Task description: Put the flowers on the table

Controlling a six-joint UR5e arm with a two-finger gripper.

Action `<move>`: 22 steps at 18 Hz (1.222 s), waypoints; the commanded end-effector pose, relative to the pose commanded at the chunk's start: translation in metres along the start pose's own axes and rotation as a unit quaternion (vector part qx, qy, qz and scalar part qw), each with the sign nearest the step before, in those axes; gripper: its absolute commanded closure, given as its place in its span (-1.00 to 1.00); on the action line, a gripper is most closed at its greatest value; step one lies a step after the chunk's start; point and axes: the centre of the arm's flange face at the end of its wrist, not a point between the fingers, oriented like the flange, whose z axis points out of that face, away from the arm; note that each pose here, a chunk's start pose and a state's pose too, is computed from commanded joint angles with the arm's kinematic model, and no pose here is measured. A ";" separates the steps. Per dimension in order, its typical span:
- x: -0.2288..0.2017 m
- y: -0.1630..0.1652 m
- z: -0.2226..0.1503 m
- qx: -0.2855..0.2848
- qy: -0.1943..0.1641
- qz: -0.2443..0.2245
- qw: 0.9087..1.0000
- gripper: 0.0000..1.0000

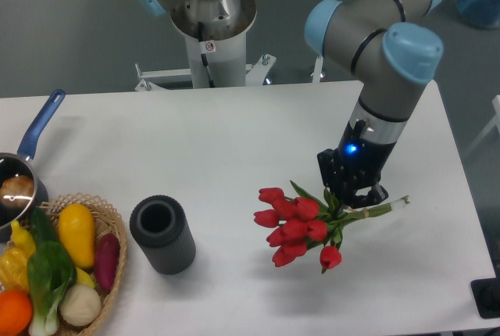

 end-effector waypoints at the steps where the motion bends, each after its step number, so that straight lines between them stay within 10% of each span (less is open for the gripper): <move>1: 0.001 0.000 0.001 -0.008 0.000 0.001 1.000 1.00; 10: 0.033 -0.027 0.047 -0.057 0.041 0.003 0.998 0.61; 15: 0.035 -0.027 0.052 -0.055 0.047 0.002 0.997 -0.03; 17: 0.035 -0.026 0.052 -0.055 0.047 0.002 0.997 -0.94; 22: 0.027 -0.019 0.056 -0.056 0.018 0.011 0.998 -1.00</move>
